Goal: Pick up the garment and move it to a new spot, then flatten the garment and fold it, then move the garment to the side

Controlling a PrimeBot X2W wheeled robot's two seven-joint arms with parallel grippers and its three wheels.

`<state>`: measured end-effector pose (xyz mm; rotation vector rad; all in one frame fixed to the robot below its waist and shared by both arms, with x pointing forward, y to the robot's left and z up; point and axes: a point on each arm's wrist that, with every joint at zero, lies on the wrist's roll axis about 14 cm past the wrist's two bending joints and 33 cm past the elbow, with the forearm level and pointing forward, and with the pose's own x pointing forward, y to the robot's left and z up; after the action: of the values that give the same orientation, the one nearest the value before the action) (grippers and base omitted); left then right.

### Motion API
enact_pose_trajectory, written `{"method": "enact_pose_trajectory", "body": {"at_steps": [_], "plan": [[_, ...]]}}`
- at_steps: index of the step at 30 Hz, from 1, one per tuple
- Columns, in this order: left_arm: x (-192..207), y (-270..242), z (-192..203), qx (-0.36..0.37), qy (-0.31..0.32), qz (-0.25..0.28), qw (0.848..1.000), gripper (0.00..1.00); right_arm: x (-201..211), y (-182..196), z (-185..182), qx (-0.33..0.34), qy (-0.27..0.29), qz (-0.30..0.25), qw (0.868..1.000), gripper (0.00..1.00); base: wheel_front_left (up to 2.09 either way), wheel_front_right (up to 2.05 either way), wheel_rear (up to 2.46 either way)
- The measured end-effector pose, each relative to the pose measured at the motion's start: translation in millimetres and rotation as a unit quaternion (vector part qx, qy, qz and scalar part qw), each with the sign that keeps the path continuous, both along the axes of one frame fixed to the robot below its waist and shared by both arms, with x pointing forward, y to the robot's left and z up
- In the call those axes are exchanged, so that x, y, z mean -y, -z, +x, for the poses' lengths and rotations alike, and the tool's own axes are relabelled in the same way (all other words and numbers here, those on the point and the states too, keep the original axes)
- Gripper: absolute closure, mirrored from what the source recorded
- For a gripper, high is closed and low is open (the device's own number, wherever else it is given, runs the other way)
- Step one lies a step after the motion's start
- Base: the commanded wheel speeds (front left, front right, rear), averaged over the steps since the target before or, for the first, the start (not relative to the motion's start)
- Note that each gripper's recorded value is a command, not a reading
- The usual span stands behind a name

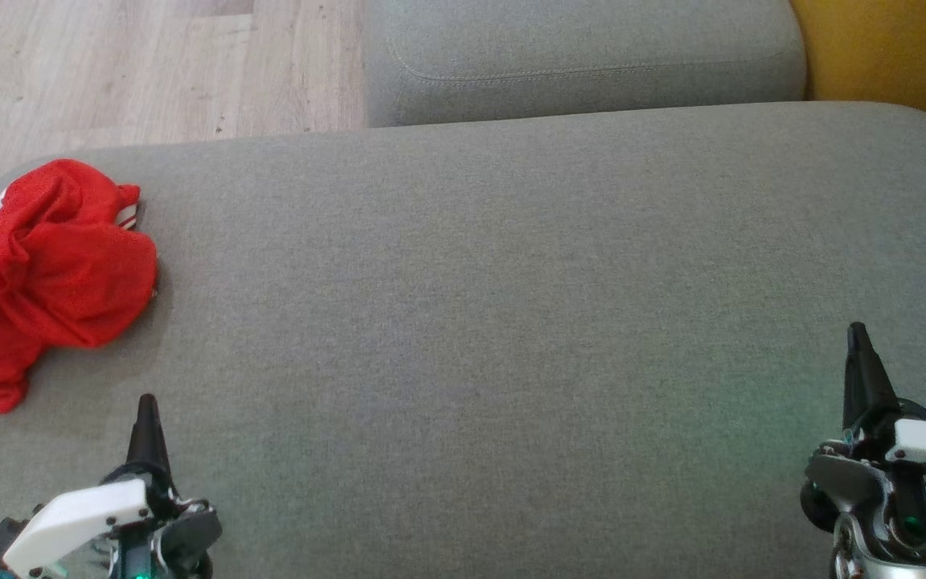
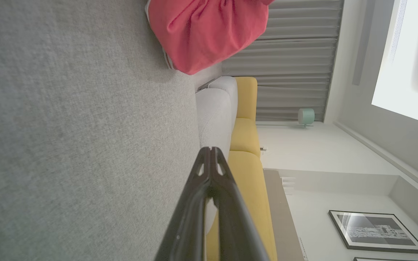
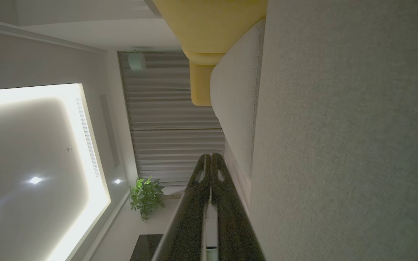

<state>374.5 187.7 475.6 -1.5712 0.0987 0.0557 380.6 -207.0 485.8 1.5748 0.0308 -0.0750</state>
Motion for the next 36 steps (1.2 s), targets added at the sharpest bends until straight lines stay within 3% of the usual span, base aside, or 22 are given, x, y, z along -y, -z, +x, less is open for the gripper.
{"method": "enact_pose_trajectory", "body": {"at_steps": [35,36], "plan": [[0.0,0.0,0.0,0.0,0.0,0.0,1.0,1.0,0.0,0.0,0.0,0.0,0.0,0.0,1.0,1.0,0.0,0.0,0.0],[0.3,1.7,-0.5,-0.003,0.0,0.0,1.0,0.0,-0.1,1.7,-0.4,-0.003,0.0,0.0,1.0,0.0,0.0,0.0,0.0]]}}
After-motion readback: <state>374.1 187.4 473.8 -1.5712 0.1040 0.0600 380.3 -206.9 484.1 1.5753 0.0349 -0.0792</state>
